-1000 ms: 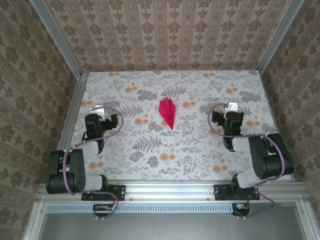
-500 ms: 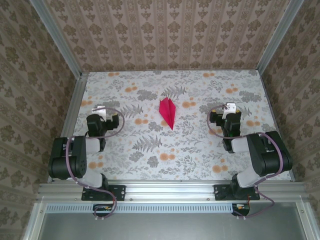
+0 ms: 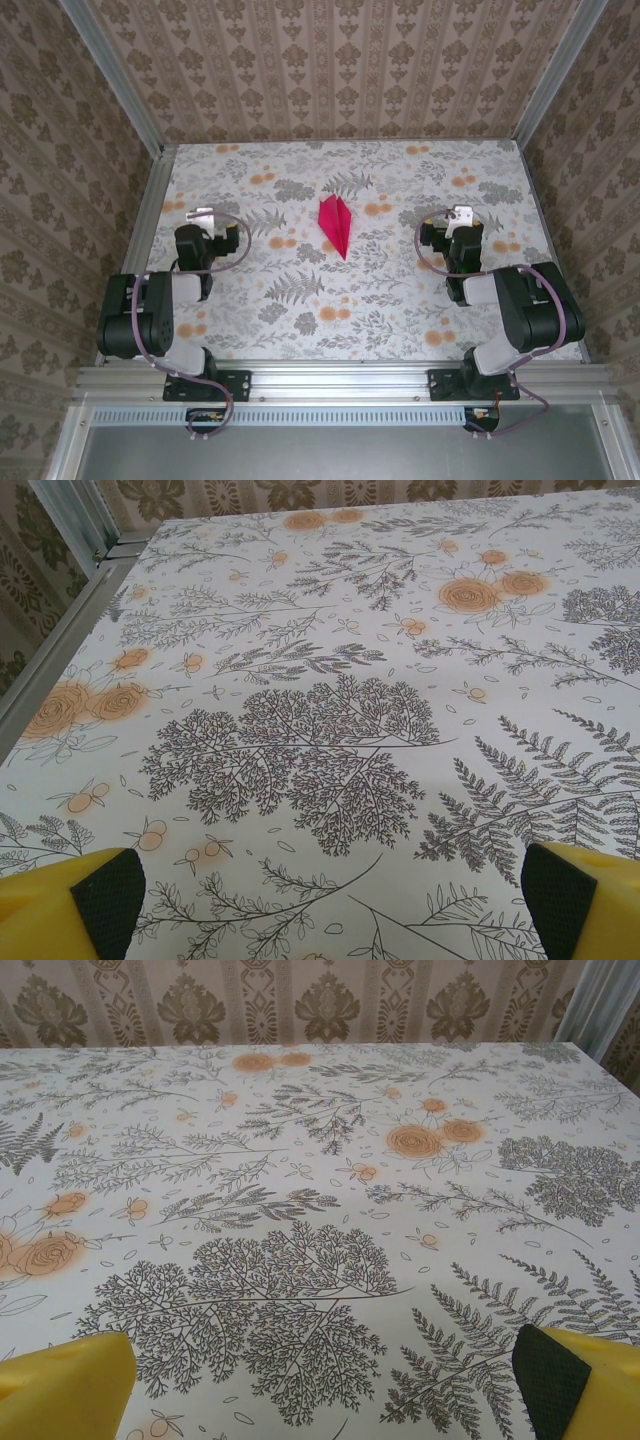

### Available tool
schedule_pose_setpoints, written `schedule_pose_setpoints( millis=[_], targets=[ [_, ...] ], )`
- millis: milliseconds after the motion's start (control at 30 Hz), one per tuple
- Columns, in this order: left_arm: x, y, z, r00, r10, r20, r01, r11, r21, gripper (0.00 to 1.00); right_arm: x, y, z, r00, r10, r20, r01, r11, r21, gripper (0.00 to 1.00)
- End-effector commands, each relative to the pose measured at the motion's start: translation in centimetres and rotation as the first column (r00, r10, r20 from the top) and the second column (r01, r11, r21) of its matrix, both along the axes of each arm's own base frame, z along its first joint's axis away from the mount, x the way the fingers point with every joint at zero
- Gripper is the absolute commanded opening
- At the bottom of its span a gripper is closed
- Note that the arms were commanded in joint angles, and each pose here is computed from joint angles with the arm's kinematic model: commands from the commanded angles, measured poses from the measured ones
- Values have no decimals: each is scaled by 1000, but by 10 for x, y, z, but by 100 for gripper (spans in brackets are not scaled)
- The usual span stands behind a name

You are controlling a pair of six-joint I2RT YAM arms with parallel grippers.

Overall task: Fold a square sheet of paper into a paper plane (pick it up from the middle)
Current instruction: Reset both arms

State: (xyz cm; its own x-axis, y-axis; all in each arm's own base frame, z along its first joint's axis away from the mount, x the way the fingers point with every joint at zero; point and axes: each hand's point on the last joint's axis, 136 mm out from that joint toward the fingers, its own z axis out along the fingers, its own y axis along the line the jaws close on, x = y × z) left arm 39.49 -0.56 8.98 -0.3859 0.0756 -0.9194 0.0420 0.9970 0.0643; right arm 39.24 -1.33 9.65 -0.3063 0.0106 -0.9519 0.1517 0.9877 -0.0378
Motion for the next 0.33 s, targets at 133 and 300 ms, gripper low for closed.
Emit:
schedule_pose_setpoints(
  millis=[133, 300],
  targets=[
    [5, -2, 1, 1000, -18, -7, 18, 1000, 20, 100, 5, -2, 6, 1000, -9, 18, 9, 1000, 12, 100],
    [5, -2, 1, 1000, -19, -5, 19, 1000, 19, 100, 4, -2, 7, 1000, -8, 23, 8, 1000, 11, 100]
  ],
)
